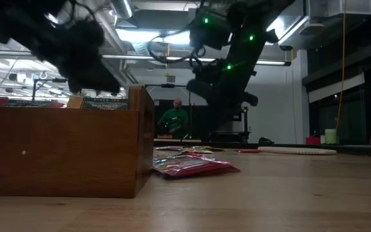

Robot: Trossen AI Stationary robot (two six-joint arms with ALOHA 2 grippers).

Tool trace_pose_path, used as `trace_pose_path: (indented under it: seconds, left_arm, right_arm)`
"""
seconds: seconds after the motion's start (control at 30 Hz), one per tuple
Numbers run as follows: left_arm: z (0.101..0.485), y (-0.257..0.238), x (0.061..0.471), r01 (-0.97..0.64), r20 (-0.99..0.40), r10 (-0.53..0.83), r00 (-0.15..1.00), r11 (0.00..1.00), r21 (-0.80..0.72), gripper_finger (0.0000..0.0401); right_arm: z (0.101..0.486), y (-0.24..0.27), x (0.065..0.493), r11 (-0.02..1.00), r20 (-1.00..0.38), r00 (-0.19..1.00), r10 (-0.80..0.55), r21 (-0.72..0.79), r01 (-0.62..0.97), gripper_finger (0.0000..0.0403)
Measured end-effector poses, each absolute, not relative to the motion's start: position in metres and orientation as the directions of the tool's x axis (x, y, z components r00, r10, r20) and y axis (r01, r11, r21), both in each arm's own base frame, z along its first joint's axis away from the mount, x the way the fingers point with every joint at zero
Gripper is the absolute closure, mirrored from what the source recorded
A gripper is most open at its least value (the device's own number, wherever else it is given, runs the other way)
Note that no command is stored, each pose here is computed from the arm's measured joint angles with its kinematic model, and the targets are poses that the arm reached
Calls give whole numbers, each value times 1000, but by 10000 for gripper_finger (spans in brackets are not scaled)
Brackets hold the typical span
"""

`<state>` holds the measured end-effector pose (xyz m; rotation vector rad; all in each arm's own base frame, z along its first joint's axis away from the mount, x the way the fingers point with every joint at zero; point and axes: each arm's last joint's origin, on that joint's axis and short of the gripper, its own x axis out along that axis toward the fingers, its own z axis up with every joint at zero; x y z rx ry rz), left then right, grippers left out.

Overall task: Pick & Place Tea
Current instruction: Put the yellow tea bag into the right section of the wooden organizer

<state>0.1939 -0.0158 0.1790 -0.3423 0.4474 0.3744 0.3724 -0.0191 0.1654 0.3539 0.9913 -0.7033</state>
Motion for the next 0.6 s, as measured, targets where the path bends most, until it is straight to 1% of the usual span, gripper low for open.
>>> trace_pose_path:
  seconds: [0.07,0.13,0.3,0.47,0.6]
  left_arm:
    - [172,-5,199,-457,-504,295,812,858,-234,328]
    - [167,4,205,-460,-512,283,811,849,-260,329]
    - [157,20,224,-372,-469,199,861,875,-311,327]
    - [148,29,235,-295,-430,122,895,884,-363,330]
    - [143,31,236,-275,-446,85,891,882,-382,329]
  right_arm:
    - [164,-31,371,715,-853,346,-392,-45,698,399]
    - [164,-42,370,697,-851,337,-404,-47,716,398]
    - [166,-70,371,679,-834,357,-421,-29,733,399]
    - [154,-85,381,730,-845,453,-285,115,674,399]
    - [140,-87,383,729,-864,432,-260,118,674,399]
